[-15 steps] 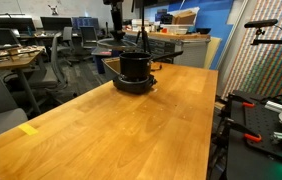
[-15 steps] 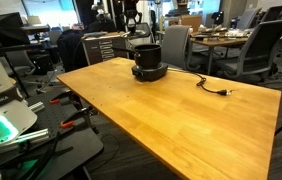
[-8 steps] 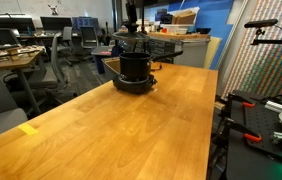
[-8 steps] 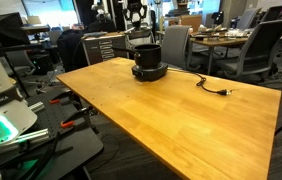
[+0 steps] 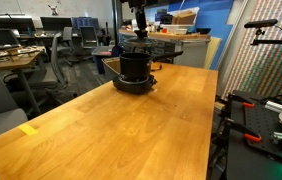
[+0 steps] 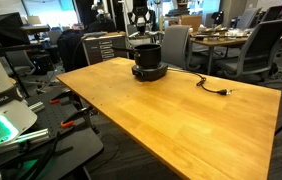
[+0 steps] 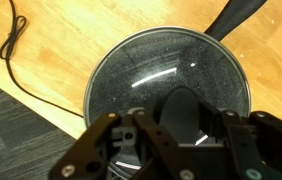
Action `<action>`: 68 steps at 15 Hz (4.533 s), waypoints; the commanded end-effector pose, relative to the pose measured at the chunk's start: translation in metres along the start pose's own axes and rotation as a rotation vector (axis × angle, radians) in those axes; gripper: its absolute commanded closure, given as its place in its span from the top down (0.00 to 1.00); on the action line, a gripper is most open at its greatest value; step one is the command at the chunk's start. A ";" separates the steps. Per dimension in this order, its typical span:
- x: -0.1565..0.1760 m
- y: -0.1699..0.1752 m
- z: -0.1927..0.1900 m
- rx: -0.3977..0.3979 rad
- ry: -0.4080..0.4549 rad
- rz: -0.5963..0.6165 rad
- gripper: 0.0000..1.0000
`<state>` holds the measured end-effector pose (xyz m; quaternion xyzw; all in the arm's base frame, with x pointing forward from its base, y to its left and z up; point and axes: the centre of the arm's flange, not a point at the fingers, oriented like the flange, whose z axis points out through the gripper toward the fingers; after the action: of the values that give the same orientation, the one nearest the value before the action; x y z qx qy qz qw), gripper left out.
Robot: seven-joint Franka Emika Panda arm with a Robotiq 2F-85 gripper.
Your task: Put the pot on the stove, cover it with the lid then turn the stove on
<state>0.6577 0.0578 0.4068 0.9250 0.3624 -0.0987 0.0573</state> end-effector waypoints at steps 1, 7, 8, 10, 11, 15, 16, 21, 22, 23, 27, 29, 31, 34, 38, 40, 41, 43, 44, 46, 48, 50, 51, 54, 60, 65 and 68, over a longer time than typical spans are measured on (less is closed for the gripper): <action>-0.005 -0.002 0.000 -0.002 0.029 -0.011 0.12; 0.009 -0.007 0.008 -0.021 0.047 0.000 0.12; 0.010 -0.006 0.009 -0.014 0.049 0.000 0.12; 0.012 -0.007 0.011 -0.011 0.047 0.003 0.12; 0.013 -0.008 0.011 -0.004 0.050 0.004 0.12; 0.019 -0.011 0.010 0.034 0.054 0.002 0.12; 0.020 -0.012 0.010 0.036 0.056 0.002 0.12; 0.021 -0.009 0.008 0.010 0.043 0.052 0.12; 0.021 -0.008 0.006 0.008 0.043 0.059 0.12; 0.021 -0.007 0.004 0.008 0.046 0.064 0.12; 0.018 -0.001 -0.004 0.005 0.059 0.081 0.12; 0.014 0.001 -0.009 0.004 0.048 0.073 0.12; 0.011 0.000 -0.010 0.001 0.018 0.061 0.12; 0.006 0.004 -0.010 -0.016 -0.024 0.061 0.12; 0.006 0.009 -0.012 -0.020 -0.023 0.068 0.12; 0.006 0.010 -0.015 -0.028 -0.010 0.075 0.12; 0.007 0.011 -0.015 -0.030 -0.009 0.080 0.12; 0.007 0.012 -0.016 -0.033 -0.005 0.084 0.13; 0.007 0.013 -0.016 -0.032 0.005 0.089 0.13; 0.007 0.015 -0.017 -0.032 0.017 0.097 0.13; 0.008 0.015 -0.018 -0.030 0.028 0.105 0.13; 0.009 0.014 -0.018 -0.033 0.034 0.110 0.15; 0.010 0.014 -0.018 -0.028 0.039 0.111 0.14; 0.012 0.013 -0.017 -0.025 0.057 0.115 0.16; 0.011 0.010 -0.019 -0.009 0.118 0.127 0.92; 0.002 0.001 -0.027 0.010 0.117 0.097 1.00; 0.011 0.004 -0.018 0.005 0.086 0.100 1.00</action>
<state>0.6705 0.0648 0.4218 0.9454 0.3178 -0.0569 0.0443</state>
